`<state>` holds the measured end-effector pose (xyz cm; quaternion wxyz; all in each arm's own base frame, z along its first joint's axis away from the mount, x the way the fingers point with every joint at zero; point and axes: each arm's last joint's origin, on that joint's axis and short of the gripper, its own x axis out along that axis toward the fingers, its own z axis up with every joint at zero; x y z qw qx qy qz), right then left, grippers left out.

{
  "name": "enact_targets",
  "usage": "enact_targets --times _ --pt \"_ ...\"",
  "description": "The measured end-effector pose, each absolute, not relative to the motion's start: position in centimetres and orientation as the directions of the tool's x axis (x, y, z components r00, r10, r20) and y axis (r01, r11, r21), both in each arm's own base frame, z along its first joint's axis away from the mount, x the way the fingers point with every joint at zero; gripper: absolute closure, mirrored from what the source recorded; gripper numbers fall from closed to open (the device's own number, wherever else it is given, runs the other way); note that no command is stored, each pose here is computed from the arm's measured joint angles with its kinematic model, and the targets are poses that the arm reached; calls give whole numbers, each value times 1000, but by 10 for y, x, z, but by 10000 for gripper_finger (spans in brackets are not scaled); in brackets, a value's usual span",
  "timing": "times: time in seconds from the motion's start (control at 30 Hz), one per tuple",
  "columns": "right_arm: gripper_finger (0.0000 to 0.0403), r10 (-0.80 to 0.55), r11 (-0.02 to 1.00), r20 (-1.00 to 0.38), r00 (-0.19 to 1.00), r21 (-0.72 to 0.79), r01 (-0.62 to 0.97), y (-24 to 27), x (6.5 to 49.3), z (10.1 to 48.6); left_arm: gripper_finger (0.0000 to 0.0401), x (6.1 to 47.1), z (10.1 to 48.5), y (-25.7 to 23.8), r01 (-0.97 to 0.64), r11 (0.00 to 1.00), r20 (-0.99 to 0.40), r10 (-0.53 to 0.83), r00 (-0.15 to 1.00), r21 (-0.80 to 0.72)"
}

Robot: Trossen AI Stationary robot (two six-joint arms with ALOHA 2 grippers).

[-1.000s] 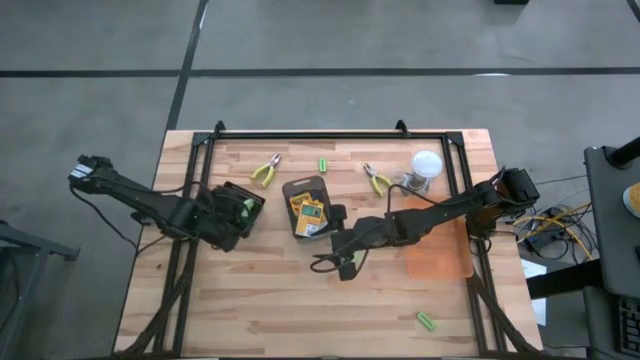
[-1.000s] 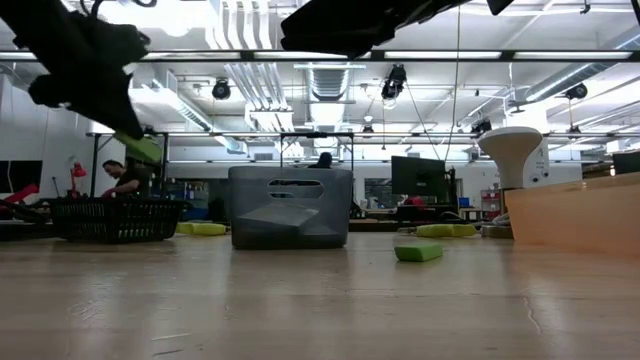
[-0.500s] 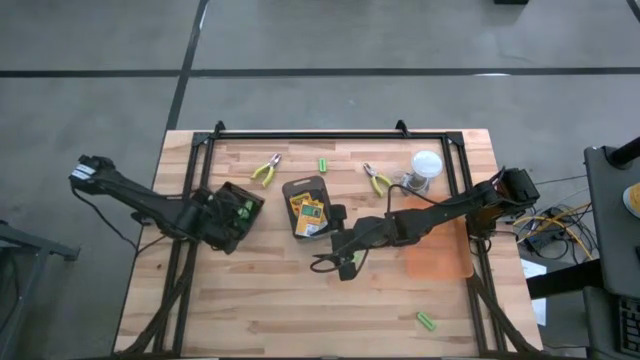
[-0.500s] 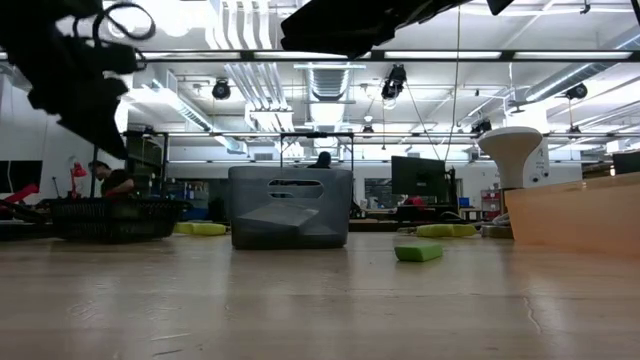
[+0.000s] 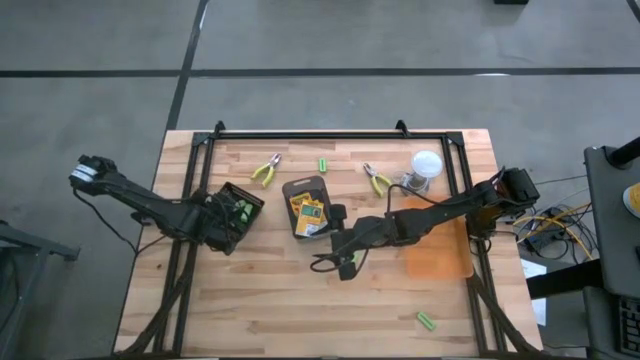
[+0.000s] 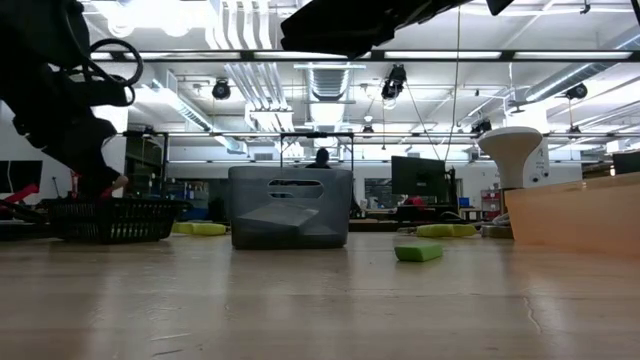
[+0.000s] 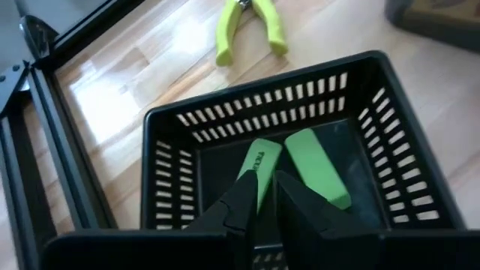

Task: Pick & Place School Supplies
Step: Put the middle light green eraser into the black bin

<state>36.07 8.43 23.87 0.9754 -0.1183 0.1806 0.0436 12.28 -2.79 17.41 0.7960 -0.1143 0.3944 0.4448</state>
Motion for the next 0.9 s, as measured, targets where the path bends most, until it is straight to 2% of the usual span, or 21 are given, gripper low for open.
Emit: enact_targets --times 0.13,0.47,0.73,0.9 --pt "149 42 968 -363 931 -215 -128 84 361 239 345 127 177 -30 -798 587 -727 606 322 135" --pt "133 34 967 -401 915 -217 -131 84 359 235 322 146 213 -37 -761 648 -717 548 431 38" --pt "131 -215 948 -492 844 -311 60 75 354 227 310 167 231 -46 -694 707 -645 468 604 -137" --pt "134 -246 961 -549 799 -245 127 75 352 229 309 178 239 -51 -625 754 -581 421 697 -203"
